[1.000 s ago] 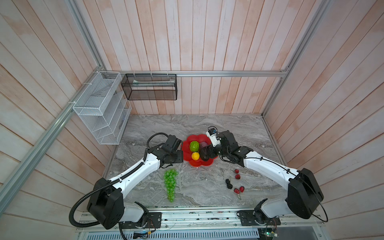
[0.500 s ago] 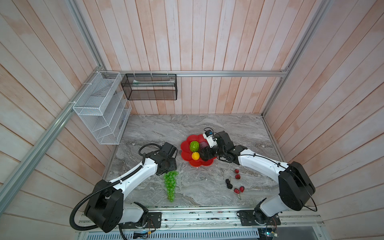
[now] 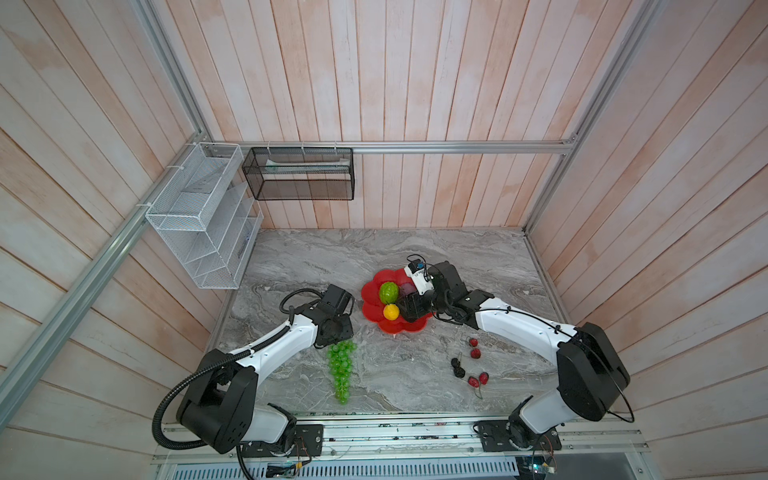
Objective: Place and organize the fake fruits in the fruit bowl
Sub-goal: 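Lower the left gripper onto the grape stem and grasp it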
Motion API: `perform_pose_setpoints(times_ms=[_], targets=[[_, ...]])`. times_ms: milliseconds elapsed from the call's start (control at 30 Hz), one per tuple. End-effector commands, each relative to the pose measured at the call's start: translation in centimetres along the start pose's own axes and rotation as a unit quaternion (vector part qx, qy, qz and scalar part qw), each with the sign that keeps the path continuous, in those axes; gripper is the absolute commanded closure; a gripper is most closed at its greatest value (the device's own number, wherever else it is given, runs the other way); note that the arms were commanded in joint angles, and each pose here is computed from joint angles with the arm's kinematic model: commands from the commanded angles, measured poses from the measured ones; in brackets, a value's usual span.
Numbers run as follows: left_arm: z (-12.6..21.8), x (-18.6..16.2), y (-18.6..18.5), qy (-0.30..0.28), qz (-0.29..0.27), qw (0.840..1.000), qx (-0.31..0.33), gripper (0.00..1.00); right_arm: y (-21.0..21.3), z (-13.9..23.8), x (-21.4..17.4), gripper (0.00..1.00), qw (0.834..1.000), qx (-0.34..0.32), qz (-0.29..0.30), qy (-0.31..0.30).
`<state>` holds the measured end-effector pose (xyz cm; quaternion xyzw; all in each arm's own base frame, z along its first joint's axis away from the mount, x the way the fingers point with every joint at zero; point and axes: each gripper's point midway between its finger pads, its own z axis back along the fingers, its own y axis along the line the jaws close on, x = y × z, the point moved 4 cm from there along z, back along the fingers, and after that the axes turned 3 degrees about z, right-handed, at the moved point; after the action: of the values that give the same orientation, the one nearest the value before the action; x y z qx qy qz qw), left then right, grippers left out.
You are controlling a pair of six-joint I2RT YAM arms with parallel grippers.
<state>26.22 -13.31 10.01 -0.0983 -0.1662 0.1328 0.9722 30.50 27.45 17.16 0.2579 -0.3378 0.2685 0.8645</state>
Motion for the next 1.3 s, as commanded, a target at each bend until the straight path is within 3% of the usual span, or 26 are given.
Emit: perform_pose_setpoints(times_ms=[0, 67, 167, 333, 467, 700, 1000, 1100, 1267], targets=[[-0.5, 0.1, -0.1, 0.004, -0.007, 1.0, -0.008, 0.63, 0.3, -0.5, 0.8, 0.32, 1.0, 0.005, 0.008, -0.005], [-0.6, 0.2, -0.2, 0.005, -0.008, 1.0, -0.011, 0.71, 0.3, -0.6, 0.8, 0.33, 1.0, 0.006, 0.007, -0.004], [-0.8, 0.3, -0.2, 0.003, -0.009, 1.0, -0.011, 0.72, 0.4, -0.6, 0.7, 0.33, 1.0, 0.007, 0.008, -0.004], [-1.0, 0.2, -0.1, 0.007, -0.015, 1.0, -0.009, 0.85, 0.2, -0.7, 0.4, 0.33, 1.0, 0.004, 0.006, -0.002], [-0.6, 0.0, 0.0, 0.013, -0.024, 1.0, -0.007, 0.86, 0.2, -0.8, 0.3, 0.33, 1.0, 0.004, 0.004, -0.003], [0.5, 0.1, -0.2, 0.01, -0.035, 0.999, -0.012, 1.0, 0.2, -1.0, 0.3, 0.34, 1.0, 0.005, 0.003, -0.005], [2.7, 0.6, -0.6, 0.002, -0.043, 0.999, -0.03, 0.99, 0.2, -0.6, 0.5, 0.34, 1.0, 0.002, 0.005, -0.012], [2.7, 0.3, -0.5, 0.015, -0.058, 0.998, -0.025, 0.77, 0.2, -0.7, 0.5, 0.34, 1.0, 0.004, 0.003, -0.012], [2.1, -0.3, -0.1, 0.032, -0.074, 0.997, -0.014, 0.64, 0.4, -0.8, 0.5, 0.34, 1.0, 0.008, 0.003, -0.012]])
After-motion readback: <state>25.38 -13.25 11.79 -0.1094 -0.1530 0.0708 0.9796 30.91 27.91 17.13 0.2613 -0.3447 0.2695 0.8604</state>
